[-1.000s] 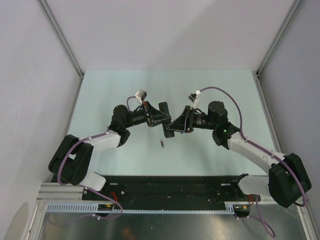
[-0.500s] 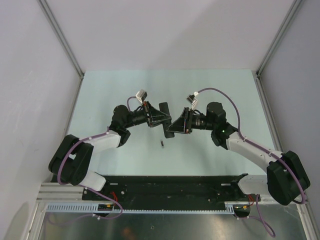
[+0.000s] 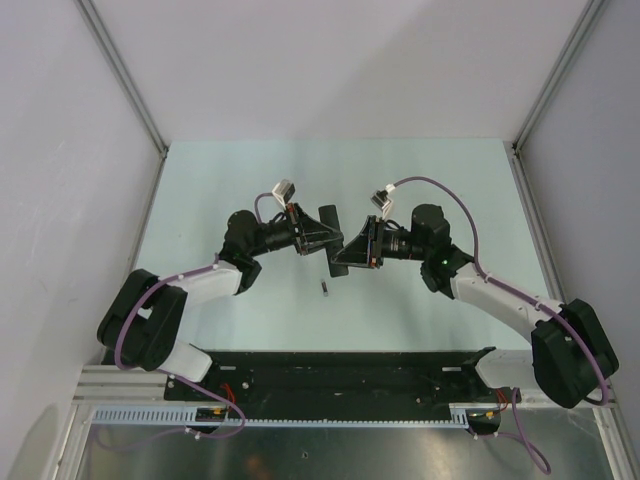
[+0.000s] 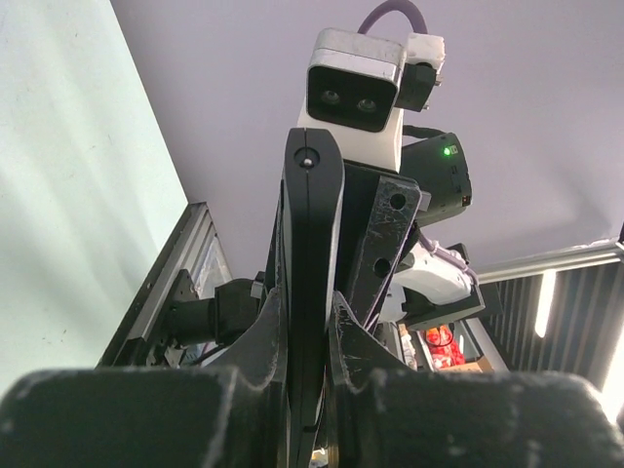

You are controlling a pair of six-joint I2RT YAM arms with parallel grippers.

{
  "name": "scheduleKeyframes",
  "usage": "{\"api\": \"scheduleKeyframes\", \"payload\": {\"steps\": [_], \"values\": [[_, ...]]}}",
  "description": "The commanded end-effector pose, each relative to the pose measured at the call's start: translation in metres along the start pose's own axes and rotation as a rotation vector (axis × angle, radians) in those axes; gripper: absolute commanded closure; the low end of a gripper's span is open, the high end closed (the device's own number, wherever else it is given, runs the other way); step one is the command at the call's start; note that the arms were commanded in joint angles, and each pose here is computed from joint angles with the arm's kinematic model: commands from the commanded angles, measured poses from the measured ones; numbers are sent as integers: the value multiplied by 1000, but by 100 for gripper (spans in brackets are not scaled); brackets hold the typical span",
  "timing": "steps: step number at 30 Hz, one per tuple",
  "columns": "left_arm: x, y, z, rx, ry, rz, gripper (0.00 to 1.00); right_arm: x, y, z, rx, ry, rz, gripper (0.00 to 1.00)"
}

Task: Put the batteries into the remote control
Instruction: Load the battery cover into the remote control.

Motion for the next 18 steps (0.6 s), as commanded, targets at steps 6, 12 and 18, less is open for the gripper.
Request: {"api": "scheduleKeyframes", "payload": {"steps": [6, 12, 18], "values": [[-10, 1, -21, -74, 61, 35, 100, -1, 0, -5, -18, 2, 5, 86], [-17, 2, -23, -80, 70, 63, 100, 1, 2, -7, -8, 18, 1, 98], [-28, 3, -23, -84, 80, 101, 100, 6, 0, -9, -9, 34, -18, 100]]}}
Point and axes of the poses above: each gripper's point midway between its finger pads, its own y axis out along the fingers, its own z axis along the line the jaws close on, x = y × z, the point moved 10 cm from there along -y, back along the fingers, and after that the axes turned 10 degrees about -y, right-handed, at the moved point
